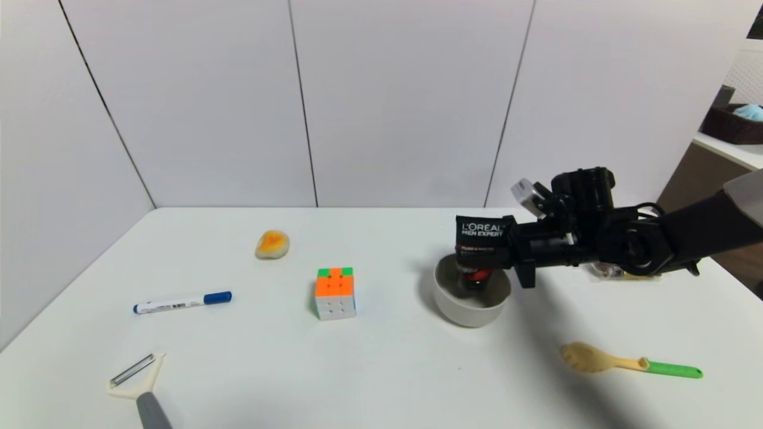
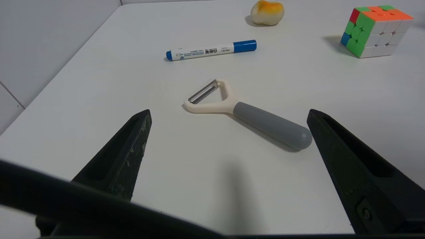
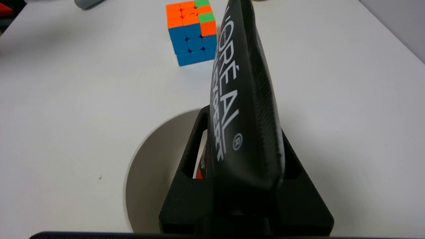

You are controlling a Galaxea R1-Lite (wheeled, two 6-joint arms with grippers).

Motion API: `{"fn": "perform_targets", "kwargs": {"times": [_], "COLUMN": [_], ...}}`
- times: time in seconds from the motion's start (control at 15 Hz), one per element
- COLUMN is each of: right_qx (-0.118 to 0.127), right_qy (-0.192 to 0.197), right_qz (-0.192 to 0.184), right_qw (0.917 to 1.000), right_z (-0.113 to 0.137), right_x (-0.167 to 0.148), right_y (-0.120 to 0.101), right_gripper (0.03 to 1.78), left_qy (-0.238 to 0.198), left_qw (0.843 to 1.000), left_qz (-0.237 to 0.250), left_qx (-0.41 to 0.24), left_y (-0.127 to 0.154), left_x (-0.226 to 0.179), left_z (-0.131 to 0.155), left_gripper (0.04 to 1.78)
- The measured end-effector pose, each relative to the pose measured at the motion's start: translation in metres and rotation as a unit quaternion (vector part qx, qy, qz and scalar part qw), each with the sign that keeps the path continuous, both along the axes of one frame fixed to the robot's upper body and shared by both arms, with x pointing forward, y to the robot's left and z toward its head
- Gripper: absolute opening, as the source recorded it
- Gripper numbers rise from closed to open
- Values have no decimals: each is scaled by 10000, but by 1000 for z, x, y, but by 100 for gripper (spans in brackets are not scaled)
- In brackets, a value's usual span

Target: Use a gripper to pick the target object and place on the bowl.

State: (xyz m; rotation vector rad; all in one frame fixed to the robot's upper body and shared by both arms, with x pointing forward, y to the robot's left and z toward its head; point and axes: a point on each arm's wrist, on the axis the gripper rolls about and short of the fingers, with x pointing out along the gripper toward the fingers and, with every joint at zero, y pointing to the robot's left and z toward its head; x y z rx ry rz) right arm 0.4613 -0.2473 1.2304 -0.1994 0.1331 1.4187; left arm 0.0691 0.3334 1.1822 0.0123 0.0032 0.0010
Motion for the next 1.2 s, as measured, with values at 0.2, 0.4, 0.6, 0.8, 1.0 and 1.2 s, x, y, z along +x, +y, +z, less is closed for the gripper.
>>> {"fn": "perform_targets", "kwargs": {"times": [0.2,0.4,0.6,0.8,1.0,1.2], "right_qx": [-29,-47,-50,-58,-62,-63], "right_qy": [-38,-85,-81,-59,-52,-35], "right_qz": [34,64,85,89,91,58], "right_qw": [10000,9999,9999,9999,9999,10000], "right_z": [-3,-6,-7,-8,-7,3], "right_x": [-2,-2,-3,-3,-4,-8], "right_y": [0,0,2,2,2,-1], "right_gripper": [38,38,58,95,118,136], "left_qy": [0,0,0,0,0,-2], "left_qw": [10000,10000,10000,10000,10000,10000], "left_qz": [2,2,2,2,4,2], "left_qx": [2,0,0,0,2,0], "left_y": [0,0,0,0,0,0], "left_x": [0,0,0,0,0,0], "left_z": [0,0,0,0,0,0], "left_gripper": [169,169,169,169,169,169]}}
